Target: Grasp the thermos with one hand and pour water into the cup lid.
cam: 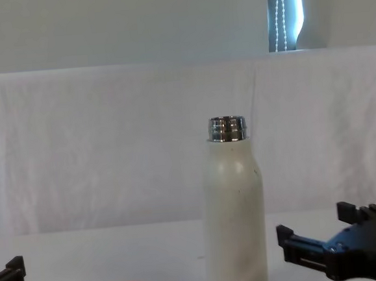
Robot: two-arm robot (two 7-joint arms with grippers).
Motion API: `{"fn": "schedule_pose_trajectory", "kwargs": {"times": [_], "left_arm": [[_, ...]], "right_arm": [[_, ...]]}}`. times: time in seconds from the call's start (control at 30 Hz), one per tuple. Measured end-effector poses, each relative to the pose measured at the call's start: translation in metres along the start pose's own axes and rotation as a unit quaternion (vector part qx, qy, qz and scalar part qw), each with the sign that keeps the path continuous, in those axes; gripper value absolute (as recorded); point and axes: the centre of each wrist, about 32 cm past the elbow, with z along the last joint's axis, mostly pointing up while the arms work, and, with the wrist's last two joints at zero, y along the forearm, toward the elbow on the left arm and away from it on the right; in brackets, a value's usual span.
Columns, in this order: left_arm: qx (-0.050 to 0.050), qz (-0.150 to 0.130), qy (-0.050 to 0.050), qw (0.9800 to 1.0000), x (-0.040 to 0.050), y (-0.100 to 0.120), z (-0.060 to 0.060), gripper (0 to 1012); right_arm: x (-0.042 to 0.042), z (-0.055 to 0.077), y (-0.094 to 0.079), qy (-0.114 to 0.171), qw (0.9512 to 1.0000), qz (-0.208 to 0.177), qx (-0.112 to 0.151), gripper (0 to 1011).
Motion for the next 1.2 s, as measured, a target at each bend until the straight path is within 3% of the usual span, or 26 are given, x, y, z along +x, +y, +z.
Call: {"fn": "schedule_pose_trajectory", "kwargs": {"times": [0.27, 0.7, 1.2], "left_arm": [[0.0, 0.0, 0.0, 1.0, 0.0, 0.0, 0.0, 1001], [0.0, 0.0, 0.0, 1.0, 0.0, 0.0, 0.0, 1001], [0.0, 0.0, 0.0, 1.0, 0.0, 0.0, 0.0, 1001]], "right_arm": [[-0.0036, -0.005, -0.012, -0.028, 0.9992, -0.027, -0.008, 1001], [-0.0157, -0.012, -0.019, -0.033, 0.9975, -0.061, -0.01, 1001], [-0.0204, -0.019, -0.02, -0.031, 0.9957, -0.087, -0.006, 1001]]}}
